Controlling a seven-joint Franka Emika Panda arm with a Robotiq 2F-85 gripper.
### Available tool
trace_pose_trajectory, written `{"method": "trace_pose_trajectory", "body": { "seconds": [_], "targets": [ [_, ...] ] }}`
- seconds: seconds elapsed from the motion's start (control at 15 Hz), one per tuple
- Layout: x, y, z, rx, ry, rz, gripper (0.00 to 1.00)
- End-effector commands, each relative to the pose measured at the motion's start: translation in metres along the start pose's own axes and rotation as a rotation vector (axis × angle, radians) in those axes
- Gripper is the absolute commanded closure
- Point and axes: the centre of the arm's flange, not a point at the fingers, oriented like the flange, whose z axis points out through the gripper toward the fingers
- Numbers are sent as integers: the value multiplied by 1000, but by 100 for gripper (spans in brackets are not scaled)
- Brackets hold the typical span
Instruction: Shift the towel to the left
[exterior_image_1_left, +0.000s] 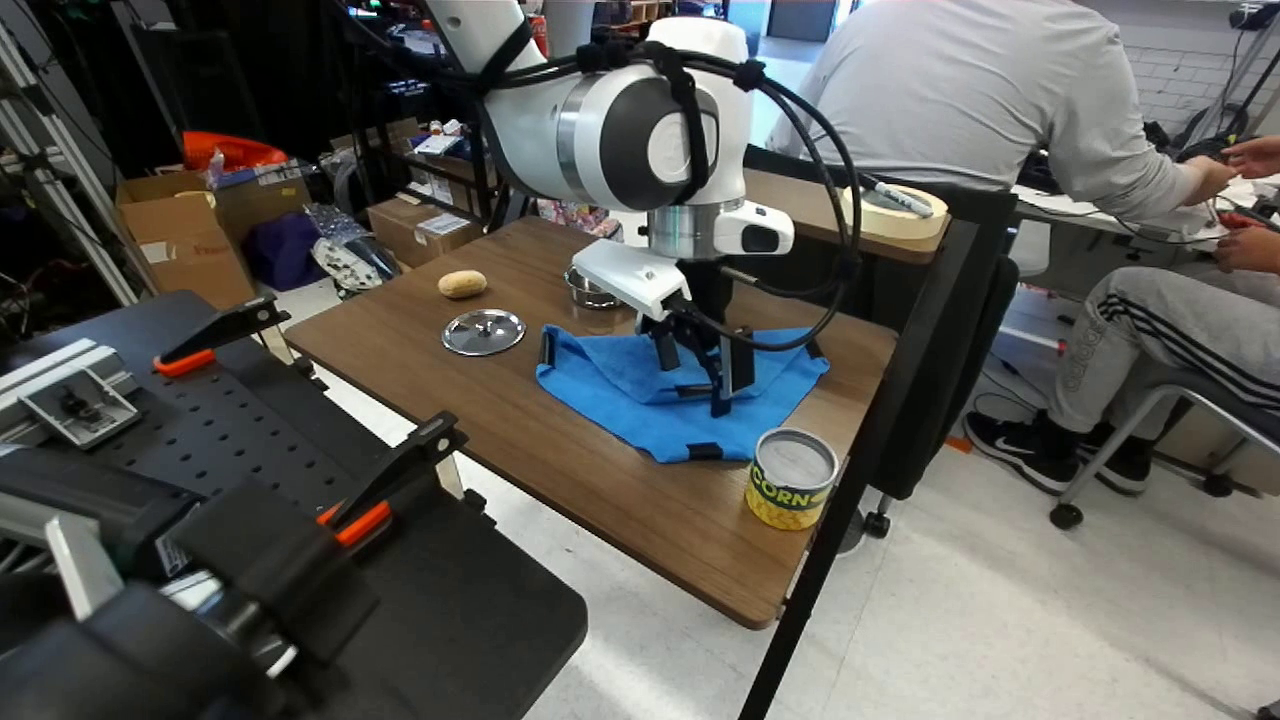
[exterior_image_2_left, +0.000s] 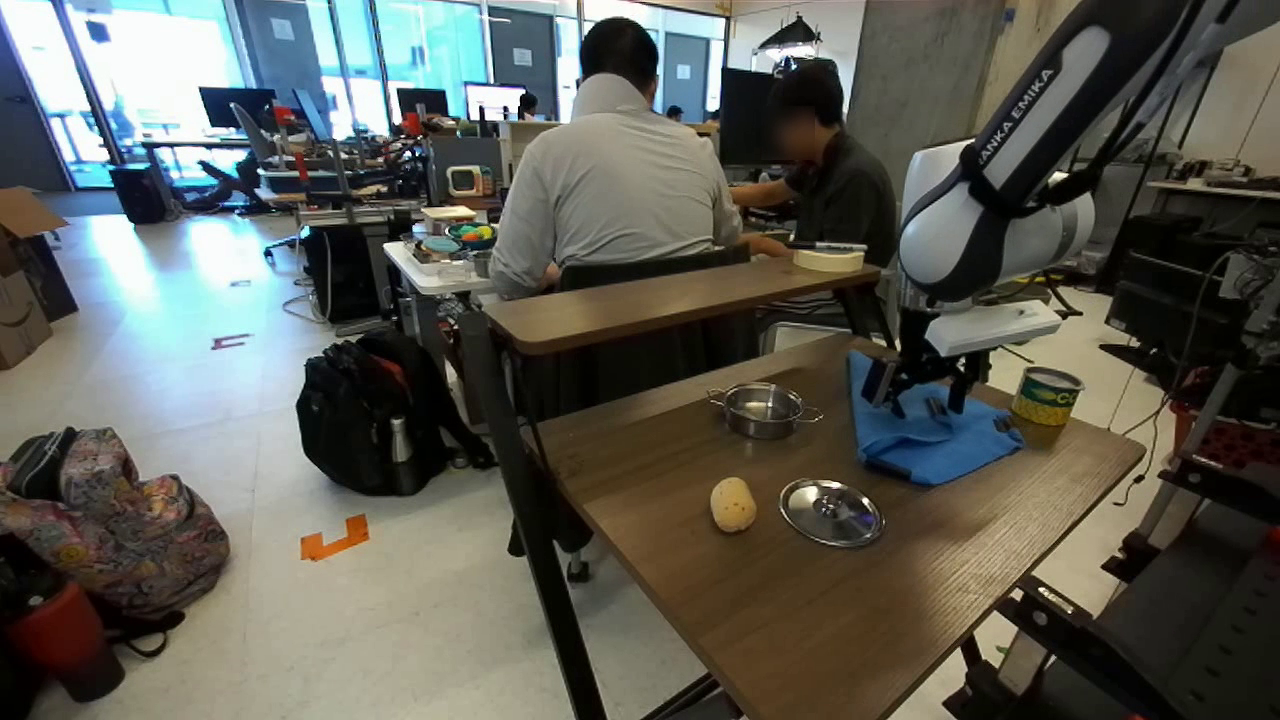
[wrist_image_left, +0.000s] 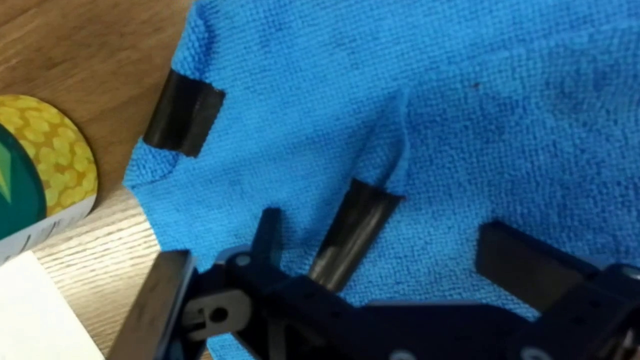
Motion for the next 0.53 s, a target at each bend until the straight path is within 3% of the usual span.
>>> {"method": "trace_pose_trajectory", "body": {
  "seconds": [0.0, 0.47],
  "targets": [
    [14, -22, 6, 22, 33, -28, 0],
    [19, -71, 8, 31, 45, -98, 0]
  ]
}}
